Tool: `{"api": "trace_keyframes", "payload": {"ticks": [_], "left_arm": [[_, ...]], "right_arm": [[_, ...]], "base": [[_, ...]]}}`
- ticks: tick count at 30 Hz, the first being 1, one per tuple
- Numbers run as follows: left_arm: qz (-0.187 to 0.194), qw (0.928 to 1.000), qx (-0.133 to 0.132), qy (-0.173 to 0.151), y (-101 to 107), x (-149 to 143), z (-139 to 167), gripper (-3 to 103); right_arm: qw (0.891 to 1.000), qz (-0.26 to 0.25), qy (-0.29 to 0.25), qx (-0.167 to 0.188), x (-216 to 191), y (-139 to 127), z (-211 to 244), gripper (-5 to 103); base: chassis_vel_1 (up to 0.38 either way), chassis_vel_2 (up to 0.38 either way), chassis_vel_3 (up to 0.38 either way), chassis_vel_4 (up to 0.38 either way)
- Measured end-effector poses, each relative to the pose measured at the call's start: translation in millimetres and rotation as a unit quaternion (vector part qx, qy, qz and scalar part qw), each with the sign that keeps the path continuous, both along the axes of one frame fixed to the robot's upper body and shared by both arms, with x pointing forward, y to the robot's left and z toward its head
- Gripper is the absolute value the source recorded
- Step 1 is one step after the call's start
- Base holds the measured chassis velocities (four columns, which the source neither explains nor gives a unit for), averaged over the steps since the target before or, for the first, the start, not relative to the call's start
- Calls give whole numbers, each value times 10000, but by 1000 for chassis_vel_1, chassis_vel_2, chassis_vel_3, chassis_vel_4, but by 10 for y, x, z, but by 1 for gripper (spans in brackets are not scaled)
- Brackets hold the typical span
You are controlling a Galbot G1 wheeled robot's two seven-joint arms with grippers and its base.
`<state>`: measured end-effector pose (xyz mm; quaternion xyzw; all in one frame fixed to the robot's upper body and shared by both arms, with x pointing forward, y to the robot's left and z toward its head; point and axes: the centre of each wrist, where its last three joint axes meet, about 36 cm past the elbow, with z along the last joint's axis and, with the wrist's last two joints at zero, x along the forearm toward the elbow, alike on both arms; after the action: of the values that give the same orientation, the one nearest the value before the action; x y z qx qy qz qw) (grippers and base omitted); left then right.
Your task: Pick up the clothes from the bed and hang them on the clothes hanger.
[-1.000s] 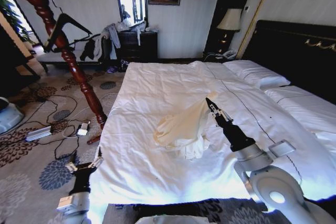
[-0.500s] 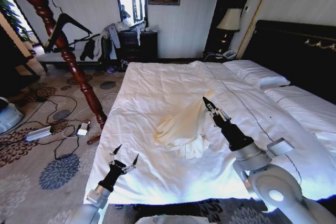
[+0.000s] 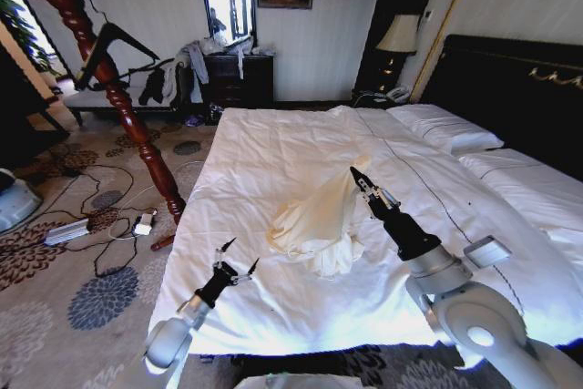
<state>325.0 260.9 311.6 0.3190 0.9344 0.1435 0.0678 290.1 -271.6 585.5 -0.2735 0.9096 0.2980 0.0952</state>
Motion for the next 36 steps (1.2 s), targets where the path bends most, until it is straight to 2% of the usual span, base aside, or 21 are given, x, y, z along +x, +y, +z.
{"api": "trace_keyframes", "payload": {"ticks": [2,5,7,8,9,12,14,17,20,22,23,25,32,36], "left_arm": [[-135,9999,-26,60,-118,80,-88,102],[-148,9998,-132,82,-221,129,-105,100],[-118,9991,-352,207,-340,131,-99,98],[-121,9985,-473,257,-421,114,-78,93],[-126,9984,-496,252,-449,109,-69,93],[-148,9986,-466,191,-488,112,-57,87],[-182,9990,-408,0,-530,133,-20,81],[-202,9989,-410,-84,-554,149,20,80],[-186,9989,-413,-103,-556,163,30,76],[-185,9989,-415,-97,-569,176,18,67],[-201,9989,-420,-88,-585,178,10,67],[-239,9988,-430,-77,-621,186,1,60],[-363,9982,-465,-58,-747,244,-30,59],[-415,9978,-517,-60,-830,270,-30,54]], "right_arm": [[10000,-27,-6,-14,1,-15,8,0],[10000,-37,16,-16,-4,-18,1,0],[10000,-45,37,-13,-10,-18,-10,0],[10000,-44,52,-9,-14,-14,-19,0],[10000,-41,61,-8,-16,-12,-24,0],[10000,-38,72,-7,-18,-8,-30,0],[10000,-34,70,3,-18,-1,-34,0],[10000,-30,83,36,-20,8,-42,0],[9999,-26,106,63,-24,16,-51,0],[9999,-22,128,91,-27,24,-61,0],[9999,-21,132,101,-27,26,-62,0],[9998,-21,137,111,-28,27,-64,0],[9996,-43,233,182,-30,18,-63,0],[9992,-63,306,231,-37,17,-73,0]], "base": [[0,0,0,0],[0,0,0,0],[0,0,0,0],[0,0,0,0],[0,0,0,0],[0,0,0,0],[0,0,0,0],[0,0,0,0],[0,0,0,0],[0,0,0,0],[0,0,0,0],[0,0,0,0],[0,0,0,0],[0,0,0,0]]}}
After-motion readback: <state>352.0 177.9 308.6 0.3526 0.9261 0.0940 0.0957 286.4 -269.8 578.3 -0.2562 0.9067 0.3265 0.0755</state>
